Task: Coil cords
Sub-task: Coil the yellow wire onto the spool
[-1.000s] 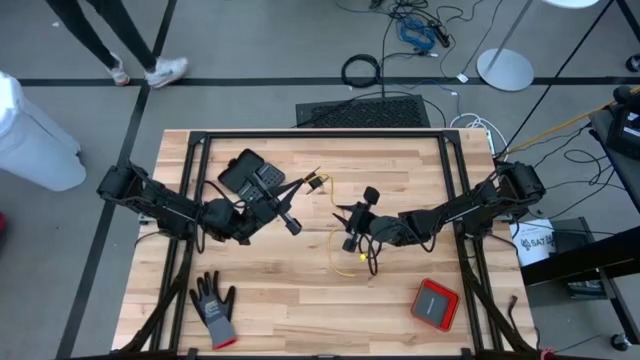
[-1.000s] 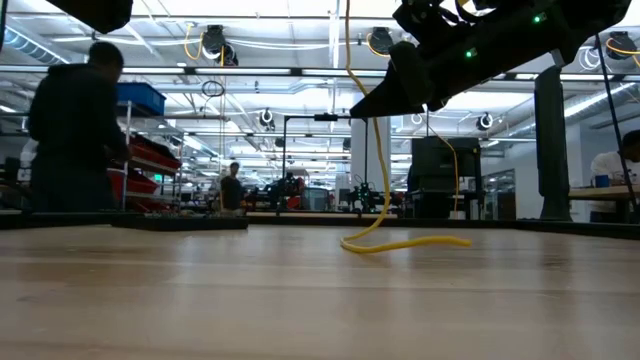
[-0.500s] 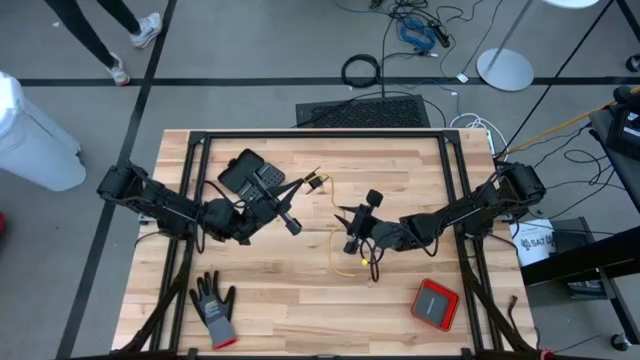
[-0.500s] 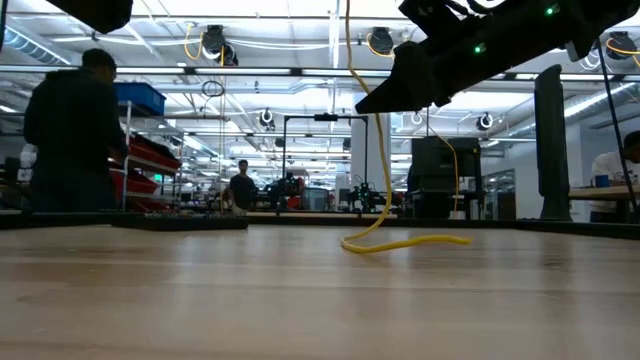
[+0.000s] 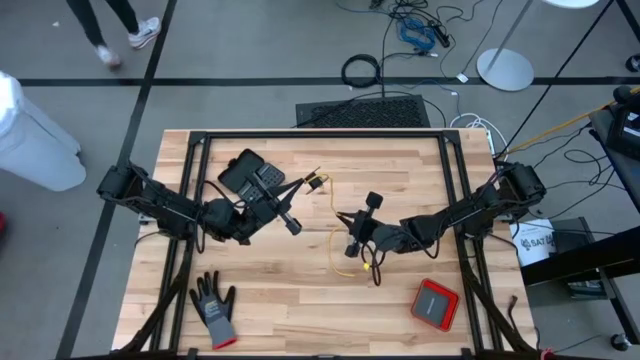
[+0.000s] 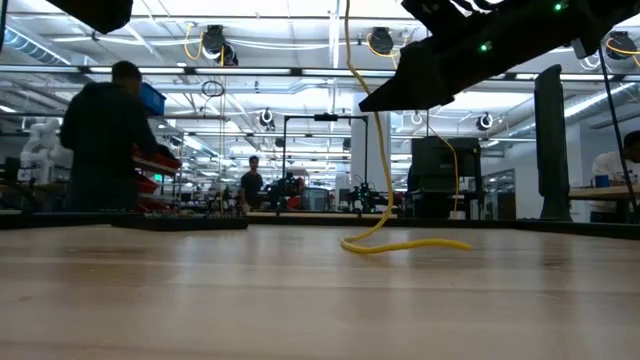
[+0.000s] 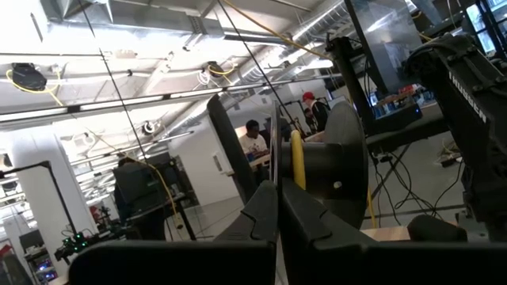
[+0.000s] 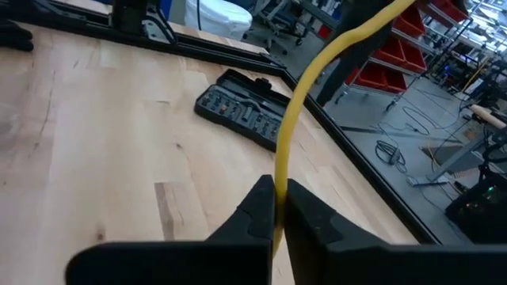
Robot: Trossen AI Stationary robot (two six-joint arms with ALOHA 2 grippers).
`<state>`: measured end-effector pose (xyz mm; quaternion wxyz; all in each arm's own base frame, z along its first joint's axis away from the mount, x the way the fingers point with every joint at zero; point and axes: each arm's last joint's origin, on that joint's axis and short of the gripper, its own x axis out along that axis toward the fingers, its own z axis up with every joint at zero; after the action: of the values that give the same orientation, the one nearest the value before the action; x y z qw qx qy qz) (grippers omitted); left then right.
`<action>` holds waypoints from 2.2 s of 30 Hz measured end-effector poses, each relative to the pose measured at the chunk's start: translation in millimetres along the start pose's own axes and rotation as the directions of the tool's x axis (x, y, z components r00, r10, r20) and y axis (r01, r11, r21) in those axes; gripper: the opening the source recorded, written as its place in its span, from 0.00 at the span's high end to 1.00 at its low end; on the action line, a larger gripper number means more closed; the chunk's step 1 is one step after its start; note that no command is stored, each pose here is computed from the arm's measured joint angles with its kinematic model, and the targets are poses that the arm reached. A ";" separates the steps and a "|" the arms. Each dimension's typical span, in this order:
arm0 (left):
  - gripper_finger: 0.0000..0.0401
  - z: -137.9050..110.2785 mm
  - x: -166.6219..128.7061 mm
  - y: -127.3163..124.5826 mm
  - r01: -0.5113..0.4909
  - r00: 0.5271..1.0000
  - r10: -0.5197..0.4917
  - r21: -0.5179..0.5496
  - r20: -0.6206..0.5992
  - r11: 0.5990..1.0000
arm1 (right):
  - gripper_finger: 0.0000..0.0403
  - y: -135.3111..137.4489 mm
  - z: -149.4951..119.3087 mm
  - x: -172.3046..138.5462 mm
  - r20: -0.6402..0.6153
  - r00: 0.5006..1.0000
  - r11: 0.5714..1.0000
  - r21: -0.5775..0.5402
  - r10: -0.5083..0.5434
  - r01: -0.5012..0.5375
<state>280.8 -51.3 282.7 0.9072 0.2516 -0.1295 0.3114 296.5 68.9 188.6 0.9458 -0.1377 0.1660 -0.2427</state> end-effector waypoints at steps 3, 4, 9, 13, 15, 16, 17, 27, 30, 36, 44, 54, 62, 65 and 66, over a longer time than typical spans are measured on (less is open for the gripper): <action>1.00 0.0 0.0 0.0 0.000 1.000 0.000 0.000 0.000 1.000 | 0.99 -0.2 0.0 0.2 0.000 1.000 1.000 0.006 -0.001 0.001; 1.00 0.0 0.0 0.0 0.000 1.000 0.000 0.000 0.000 1.000 | 0.99 -0.3 0.0 0.2 0.000 1.000 1.000 0.012 -0.002 0.002; 1.00 0.0 0.0 0.0 0.000 1.000 0.000 -0.002 0.000 1.000 | 0.99 -0.3 0.9 0.3 0.006 1.000 0.999 0.038 -0.001 0.001; 1.00 0.0 0.0 0.0 0.000 1.000 0.000 -0.009 0.001 1.000 | 1.00 -0.1 1.6 0.3 0.008 1.000 0.998 0.058 0.004 -0.004; 1.00 0.1 0.0 0.0 0.002 1.000 -0.002 -0.037 0.003 0.999 | 1.00 0.2 5.7 1.0 0.009 1.000 0.998 0.059 0.004 -0.005; 1.00 0.3 0.0 -0.2 0.009 1.000 -0.008 -0.060 0.009 0.998 | 1.00 0.3 8.5 1.4 0.013 1.000 0.998 0.064 0.003 -0.004; 1.00 0.6 0.0 -0.5 0.022 1.000 -0.020 -0.088 0.022 0.996 | 1.00 0.4 11.2 1.8 0.017 1.000 0.998 0.068 0.003 -0.004; 1.00 0.1 2.6 0.2 0.082 0.995 -0.066 -0.220 0.079 0.972 | 1.00 -2.2 18.7 5.7 0.013 1.000 0.994 0.110 -0.009 0.007; 1.00 -0.5 4.5 0.9 0.129 0.988 -0.099 -0.289 0.118 0.949 | 1.00 -5.0 16.0 9.3 -0.008 1.000 0.993 0.122 0.008 -0.007; 1.00 -1.8 6.4 2.3 0.141 0.986 -0.104 -0.328 0.128 0.934 | 1.00 -6.9 13.9 11.5 -0.025 1.000 0.992 0.126 0.018 -0.015; 1.00 -1.9 6.3 2.1 0.141 0.986 -0.106 -0.304 0.127 0.942 | 0.86 -3.5 18.2 7.9 0.011 1.000 0.995 0.096 0.026 -0.027; 1.00 -4.9 6.5 -0.4 0.148 0.987 -0.126 -0.280 0.095 0.948 | 0.59 -26.3 48.2 -14.0 0.118 0.993 0.978 0.204 0.012 -0.036; 1.00 -5.1 6.4 -0.7 0.150 0.987 -0.128 -0.285 0.093 0.947 | 0.57 -29.4 55.8 -24.3 0.150 0.988 0.976 0.209 0.025 -0.056; 1.00 -5.1 6.3 -1.2 0.164 0.985 -0.141 -0.283 0.101 0.945 | 0.59 -29.2 55.1 -24.2 0.144 0.989 0.978 0.201 0.026 -0.055; 1.00 -4.9 6.3 -1.4 0.173 0.983 -0.148 -0.282 0.108 0.944 | 0.61 -29.2 54.7 -24.1 0.141 0.990 0.979 0.198 0.027 -0.054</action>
<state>286.9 -46.5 280.6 0.9502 0.1384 -0.1914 0.2032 285.3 66.3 254.1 0.9688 -0.0544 0.0779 -0.2287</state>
